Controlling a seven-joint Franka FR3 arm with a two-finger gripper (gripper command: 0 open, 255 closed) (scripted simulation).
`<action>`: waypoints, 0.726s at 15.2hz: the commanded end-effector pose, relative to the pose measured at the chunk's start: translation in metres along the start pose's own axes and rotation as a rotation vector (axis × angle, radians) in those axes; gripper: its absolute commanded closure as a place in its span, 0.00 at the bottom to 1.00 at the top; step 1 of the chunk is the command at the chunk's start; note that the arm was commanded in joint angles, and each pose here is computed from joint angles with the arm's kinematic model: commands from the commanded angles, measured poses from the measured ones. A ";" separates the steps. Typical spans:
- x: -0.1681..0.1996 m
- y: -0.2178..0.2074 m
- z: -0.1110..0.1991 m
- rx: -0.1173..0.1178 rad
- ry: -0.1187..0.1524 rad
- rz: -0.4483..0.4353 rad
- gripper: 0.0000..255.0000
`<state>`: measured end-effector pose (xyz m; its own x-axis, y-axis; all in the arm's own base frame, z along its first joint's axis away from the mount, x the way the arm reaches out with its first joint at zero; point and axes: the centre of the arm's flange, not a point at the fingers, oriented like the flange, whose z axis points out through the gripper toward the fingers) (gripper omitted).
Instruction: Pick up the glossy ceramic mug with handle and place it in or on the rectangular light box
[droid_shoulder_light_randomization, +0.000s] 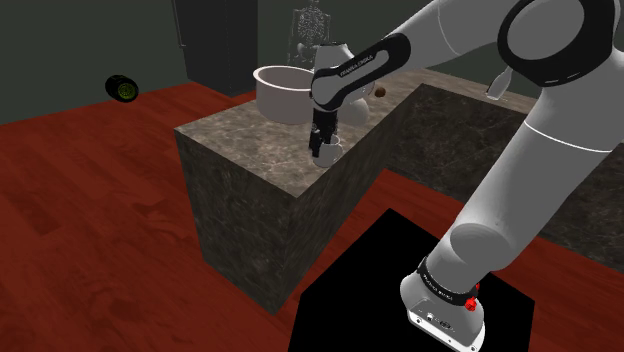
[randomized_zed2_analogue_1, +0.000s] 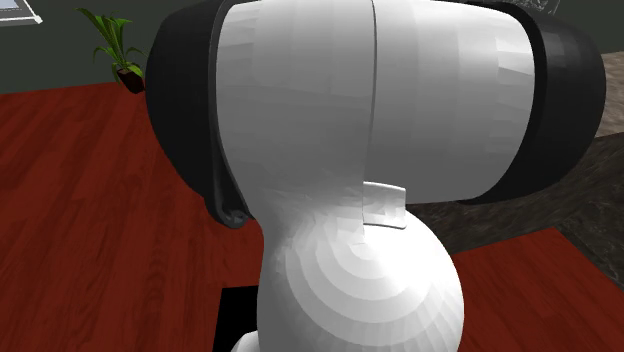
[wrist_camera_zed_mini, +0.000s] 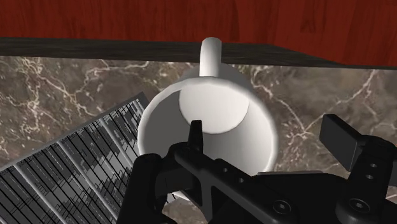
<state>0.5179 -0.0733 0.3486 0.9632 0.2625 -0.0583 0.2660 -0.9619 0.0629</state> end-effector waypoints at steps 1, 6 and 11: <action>0.000 0.000 0.001 0.000 0.000 0.000 0.00; 0.000 0.000 0.001 0.000 0.000 0.000 1.00; 0.000 0.000 0.001 0.000 0.000 0.000 1.00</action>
<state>0.5175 -0.0733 0.3474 0.9632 0.2625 -0.0582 0.2660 -0.9619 0.0629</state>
